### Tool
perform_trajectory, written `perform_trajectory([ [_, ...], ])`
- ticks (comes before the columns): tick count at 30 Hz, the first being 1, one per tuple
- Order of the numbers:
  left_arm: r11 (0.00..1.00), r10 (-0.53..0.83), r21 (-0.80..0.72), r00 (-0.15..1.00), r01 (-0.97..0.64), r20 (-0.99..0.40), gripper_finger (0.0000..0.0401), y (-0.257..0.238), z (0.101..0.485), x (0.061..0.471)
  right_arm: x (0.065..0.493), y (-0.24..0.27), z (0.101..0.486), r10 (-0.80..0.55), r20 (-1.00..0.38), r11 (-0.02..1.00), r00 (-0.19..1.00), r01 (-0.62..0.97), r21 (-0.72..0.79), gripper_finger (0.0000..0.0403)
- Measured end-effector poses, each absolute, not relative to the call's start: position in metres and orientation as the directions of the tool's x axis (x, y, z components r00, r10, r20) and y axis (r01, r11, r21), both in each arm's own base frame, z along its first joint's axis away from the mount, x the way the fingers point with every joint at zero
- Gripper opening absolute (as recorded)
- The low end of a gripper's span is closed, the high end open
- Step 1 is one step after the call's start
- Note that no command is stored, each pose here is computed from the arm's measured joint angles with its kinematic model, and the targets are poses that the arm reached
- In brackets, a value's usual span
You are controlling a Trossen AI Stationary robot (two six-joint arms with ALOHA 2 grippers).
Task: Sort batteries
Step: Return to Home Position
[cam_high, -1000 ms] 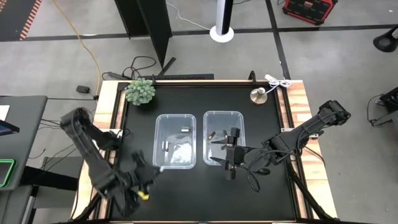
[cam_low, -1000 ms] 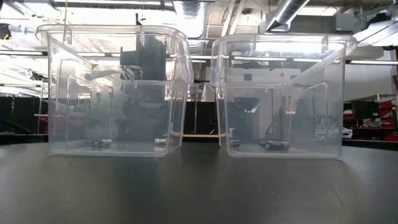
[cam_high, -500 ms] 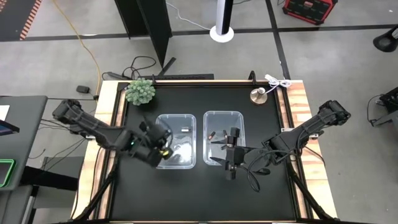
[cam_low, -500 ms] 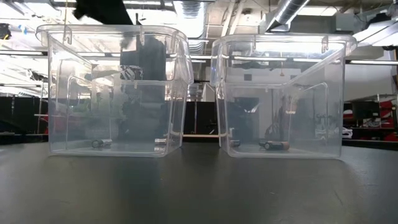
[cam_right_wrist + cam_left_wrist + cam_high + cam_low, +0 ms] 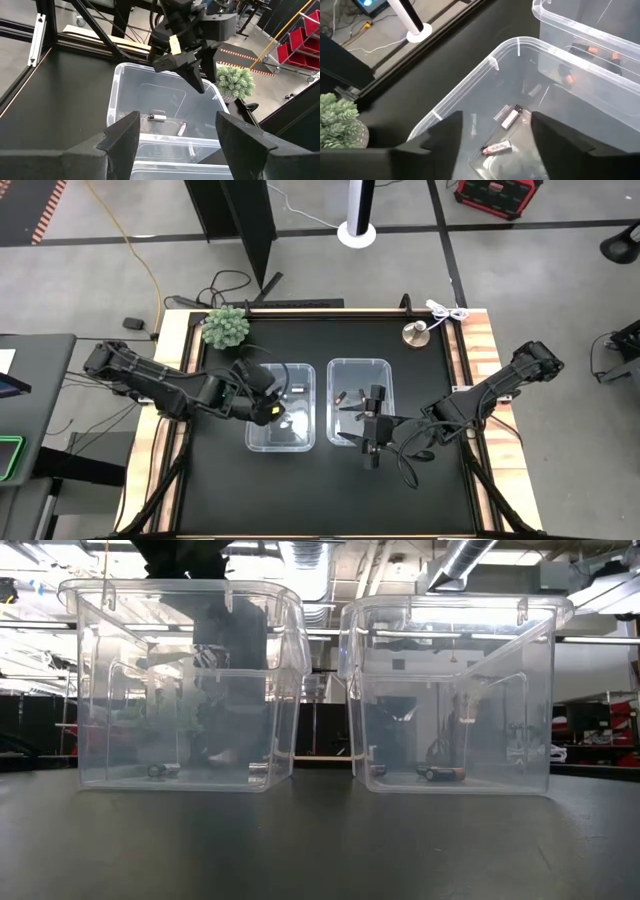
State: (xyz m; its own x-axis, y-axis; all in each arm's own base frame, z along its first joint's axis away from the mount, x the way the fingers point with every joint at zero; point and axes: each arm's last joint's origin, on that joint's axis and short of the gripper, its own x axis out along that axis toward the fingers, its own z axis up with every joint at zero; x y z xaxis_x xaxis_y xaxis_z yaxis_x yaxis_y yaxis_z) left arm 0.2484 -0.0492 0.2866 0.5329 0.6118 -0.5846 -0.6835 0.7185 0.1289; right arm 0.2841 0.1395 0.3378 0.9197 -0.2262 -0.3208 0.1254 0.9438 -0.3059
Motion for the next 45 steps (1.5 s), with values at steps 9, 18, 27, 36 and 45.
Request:
perform_trajectory([
  [9, 0.767, 0.594, 0.13, 0.619, -0.628, -0.514, 0.0275, -0.063, 0.303, 0.236, 0.283, 0.142, 0.338, -0.218, -0.321, 0.944, 0.922, 0.116, -0.308, 0.0276],
  [18, 0.881, 0.473, 0.13, 0.836, -0.455, -0.279, 0.0214, -0.106, 0.351, 0.176, 0.267, 0.169, 0.344, -0.115, -0.284, 0.932, 0.952, 0.005, -0.361, 0.0275],
  [27, 0.91, 0.395, 0.221, 0.895, -0.35, -0.208, 0.002, -0.136, 0.346, 0.143, 0.22, 0.159, 0.346, -0.025, -0.173, 0.955, 0.985, -0.028, -0.297, 0.0168],
  [36, 0.924, 0.376, 0.149, 0.907, -0.351, -0.192, 0.0001, -0.13, 0.295, 0.125, 0.163, 0.111, 0.319, -0.009, -0.028, 0.979, 1.0, 0.003, -0.206, 0.0011],
  [45, 0.985, 0.168, 0.053, 0.984, -0.165, -0.057, 0.0, -0.109, 0.262, 0.127, 0.135, 0.088, 0.291, 0.002, 0.047, 0.981, 0.999, 0.007, -0.193, 0.0002],
])
